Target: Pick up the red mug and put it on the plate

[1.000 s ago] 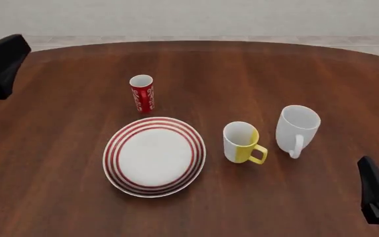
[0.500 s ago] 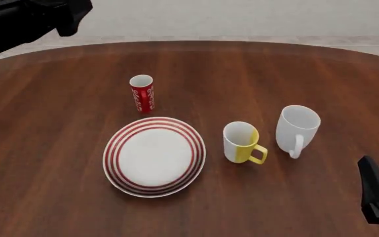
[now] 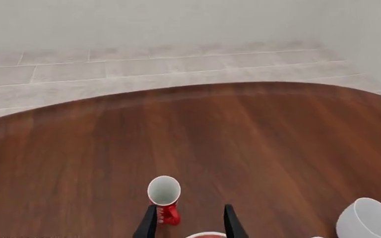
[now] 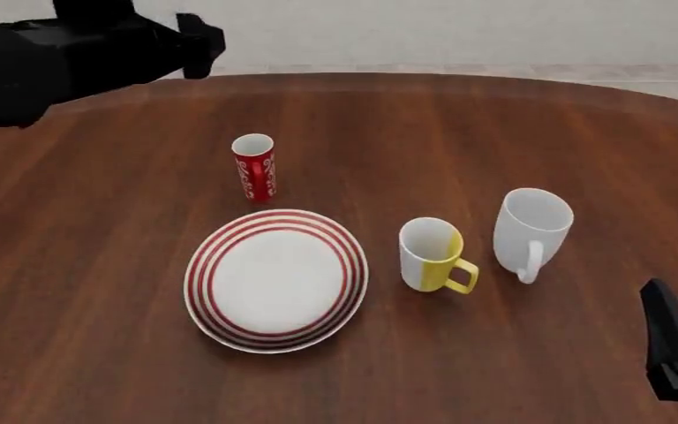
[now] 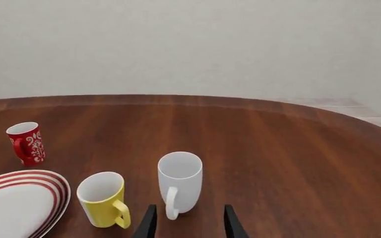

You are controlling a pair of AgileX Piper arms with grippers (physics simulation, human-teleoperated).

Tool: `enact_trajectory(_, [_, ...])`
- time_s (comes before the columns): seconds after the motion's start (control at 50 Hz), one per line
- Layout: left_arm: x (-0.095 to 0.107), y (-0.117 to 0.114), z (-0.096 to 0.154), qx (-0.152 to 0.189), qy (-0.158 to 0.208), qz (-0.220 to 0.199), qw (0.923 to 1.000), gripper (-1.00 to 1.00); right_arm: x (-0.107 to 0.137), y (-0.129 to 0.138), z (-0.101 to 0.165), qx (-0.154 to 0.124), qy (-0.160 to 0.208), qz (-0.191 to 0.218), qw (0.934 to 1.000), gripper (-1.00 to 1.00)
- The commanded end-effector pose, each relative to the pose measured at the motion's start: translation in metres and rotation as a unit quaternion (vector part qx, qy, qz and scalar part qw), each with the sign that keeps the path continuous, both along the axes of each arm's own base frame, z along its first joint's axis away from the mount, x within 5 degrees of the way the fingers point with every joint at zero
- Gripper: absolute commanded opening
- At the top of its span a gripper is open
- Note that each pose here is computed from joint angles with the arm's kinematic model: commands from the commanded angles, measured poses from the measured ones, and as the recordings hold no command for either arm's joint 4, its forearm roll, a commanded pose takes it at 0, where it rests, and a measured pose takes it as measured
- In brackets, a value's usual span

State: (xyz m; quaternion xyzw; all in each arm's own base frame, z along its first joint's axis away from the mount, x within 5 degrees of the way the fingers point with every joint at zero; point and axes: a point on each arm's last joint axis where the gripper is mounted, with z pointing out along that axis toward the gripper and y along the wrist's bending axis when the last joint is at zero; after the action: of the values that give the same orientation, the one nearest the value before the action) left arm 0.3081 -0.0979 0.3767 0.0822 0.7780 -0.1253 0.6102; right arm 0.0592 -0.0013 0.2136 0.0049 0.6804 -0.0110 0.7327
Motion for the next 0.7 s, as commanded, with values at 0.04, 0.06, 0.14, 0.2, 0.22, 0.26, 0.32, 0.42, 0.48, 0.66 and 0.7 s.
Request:
enact_trajectory(0.04, [0.036,0.001,-0.024,0.003,0.029,0.017,0.9994,1.00,0.001,0.000,0.000,0.000,0.000,0.000,1.0000,1.00])
enact_trajectory(0.06, [0.038,0.000,-0.026,0.003,0.031,0.018,0.9993,1.00,0.001,0.000,0.000,0.000,0.000,0.000,1.0000,1.00])
enact_trajectory(0.14, [0.048,0.003,-0.033,-0.001,0.040,0.027,0.9988,1.00,0.001,0.000,0.000,0.001,0.001,0.001,1.0000,1.00])
enact_trajectory(0.2, [0.055,0.002,-0.037,0.001,0.042,0.028,0.9987,1.00,0.001,0.000,0.000,0.001,0.001,0.001,1.0000,1.00])
enact_trajectory(0.22, [0.056,0.001,-0.039,0.002,0.043,0.026,0.9987,1.00,0.000,0.000,0.000,0.000,0.001,0.001,1.0000,1.00])
enact_trajectory(0.26, [0.061,0.000,-0.044,0.006,0.046,0.026,0.9986,1.00,0.000,0.000,0.000,0.000,0.001,0.001,1.0000,1.00])
enact_trajectory(0.32, [0.069,0.001,-0.051,0.010,0.049,0.029,0.9983,1.00,0.000,0.000,0.000,-0.001,0.001,0.002,1.0000,1.00])
enact_trajectory(0.42, [0.079,0.001,-0.064,0.010,0.056,0.033,0.9978,1.00,0.000,0.000,0.000,-0.001,0.001,0.002,1.0000,1.00])
enact_trajectory(0.48, [0.084,0.001,-0.075,0.008,0.061,0.035,0.9975,1.00,0.000,0.000,0.000,0.000,0.001,0.002,1.0000,1.00])
enact_trajectory(0.66, [0.091,0.000,-0.083,0.006,0.070,0.037,0.9968,1.00,0.001,0.000,0.000,0.002,0.002,0.002,1.0000,1.00])
enact_trajectory(0.7, [0.091,0.002,-0.086,0.004,0.074,0.041,0.9964,1.00,0.001,0.000,0.000,0.003,0.003,0.002,1.0000,1.00])
